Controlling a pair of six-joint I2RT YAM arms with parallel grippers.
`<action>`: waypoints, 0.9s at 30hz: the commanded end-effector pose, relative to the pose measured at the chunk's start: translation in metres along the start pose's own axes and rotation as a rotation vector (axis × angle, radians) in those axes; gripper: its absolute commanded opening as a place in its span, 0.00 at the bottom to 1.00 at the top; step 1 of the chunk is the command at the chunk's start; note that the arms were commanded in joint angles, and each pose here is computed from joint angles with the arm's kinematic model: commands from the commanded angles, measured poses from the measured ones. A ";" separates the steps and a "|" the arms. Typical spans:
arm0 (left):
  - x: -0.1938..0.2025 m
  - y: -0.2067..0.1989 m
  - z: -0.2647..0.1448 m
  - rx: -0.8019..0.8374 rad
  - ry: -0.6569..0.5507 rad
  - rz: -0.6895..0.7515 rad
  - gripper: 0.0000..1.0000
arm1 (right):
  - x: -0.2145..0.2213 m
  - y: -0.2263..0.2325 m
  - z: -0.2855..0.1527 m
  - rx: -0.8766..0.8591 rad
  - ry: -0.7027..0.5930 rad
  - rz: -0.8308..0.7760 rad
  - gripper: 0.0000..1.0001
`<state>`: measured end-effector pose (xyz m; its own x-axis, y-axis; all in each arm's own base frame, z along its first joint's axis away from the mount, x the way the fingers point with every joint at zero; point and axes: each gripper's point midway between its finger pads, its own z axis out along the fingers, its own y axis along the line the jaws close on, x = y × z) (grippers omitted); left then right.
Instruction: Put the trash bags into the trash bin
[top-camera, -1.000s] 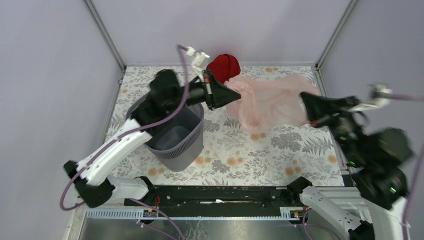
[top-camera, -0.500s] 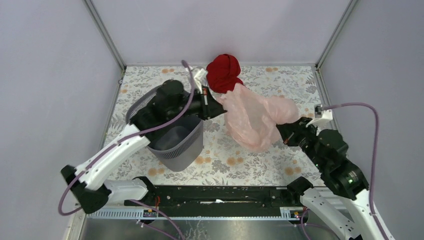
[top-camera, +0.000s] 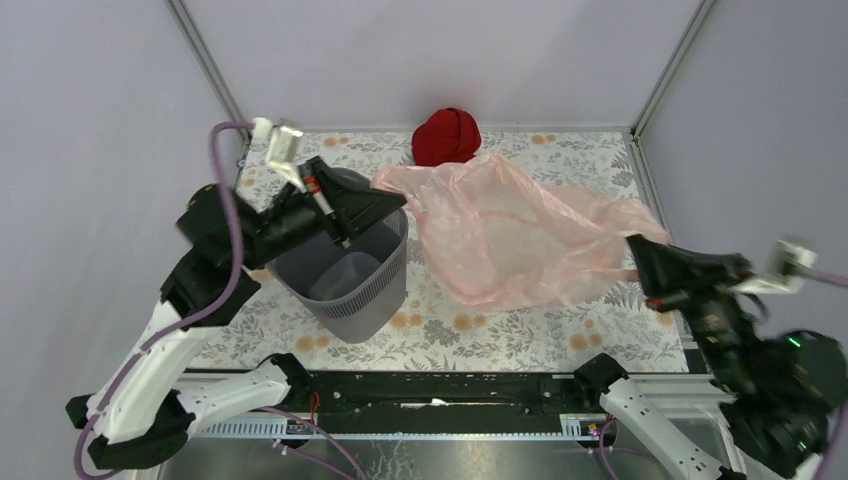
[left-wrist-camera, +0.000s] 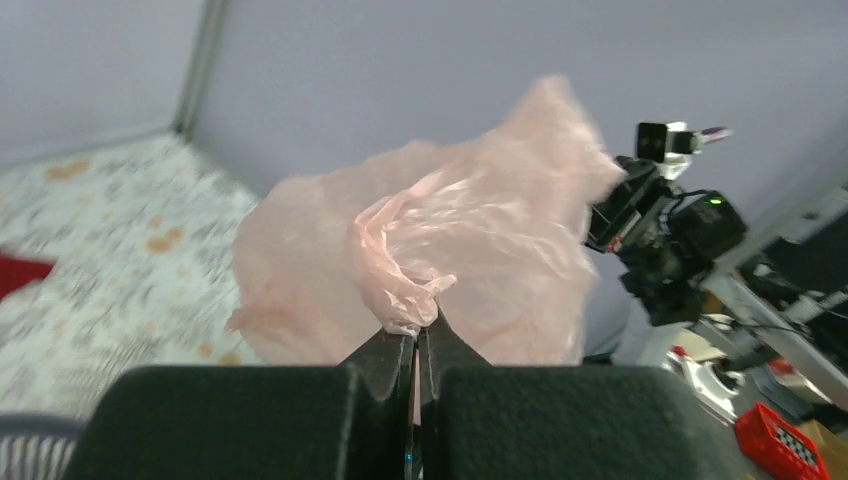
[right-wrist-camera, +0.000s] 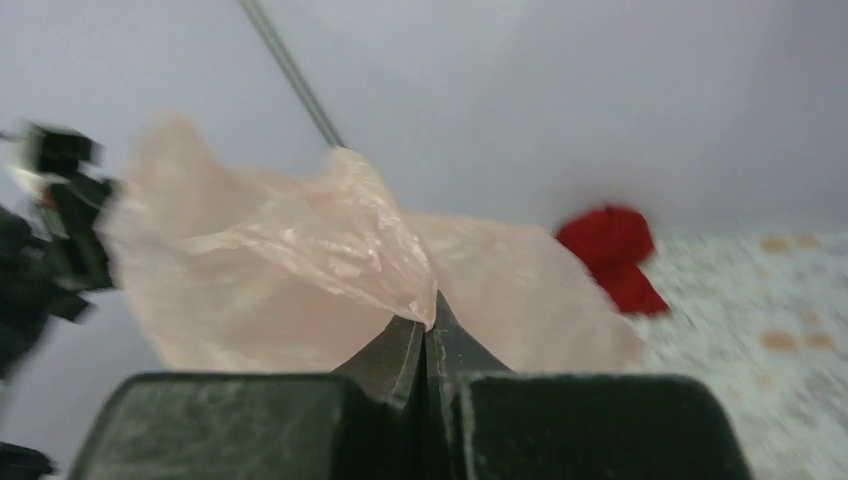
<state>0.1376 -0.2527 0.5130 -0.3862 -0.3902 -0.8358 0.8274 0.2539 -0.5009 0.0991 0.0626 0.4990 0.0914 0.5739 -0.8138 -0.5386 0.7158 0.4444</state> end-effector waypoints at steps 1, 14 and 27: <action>0.072 0.102 0.015 -0.398 0.284 -0.043 0.00 | 0.076 -0.064 0.018 0.250 0.244 -0.115 0.00; 0.012 0.083 -0.024 -0.460 0.078 0.078 0.00 | 0.002 -0.020 0.009 0.110 0.087 -0.152 0.00; 0.033 0.085 -0.022 -0.450 0.196 0.066 0.62 | -0.006 -0.018 0.018 0.118 0.032 -0.103 0.00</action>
<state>0.1938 -0.2305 0.4342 -0.4468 -0.2002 -0.8720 0.6010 0.6548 -0.4583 0.1239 0.0497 0.4793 0.0576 0.4407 -0.8958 -0.3801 0.8394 0.3885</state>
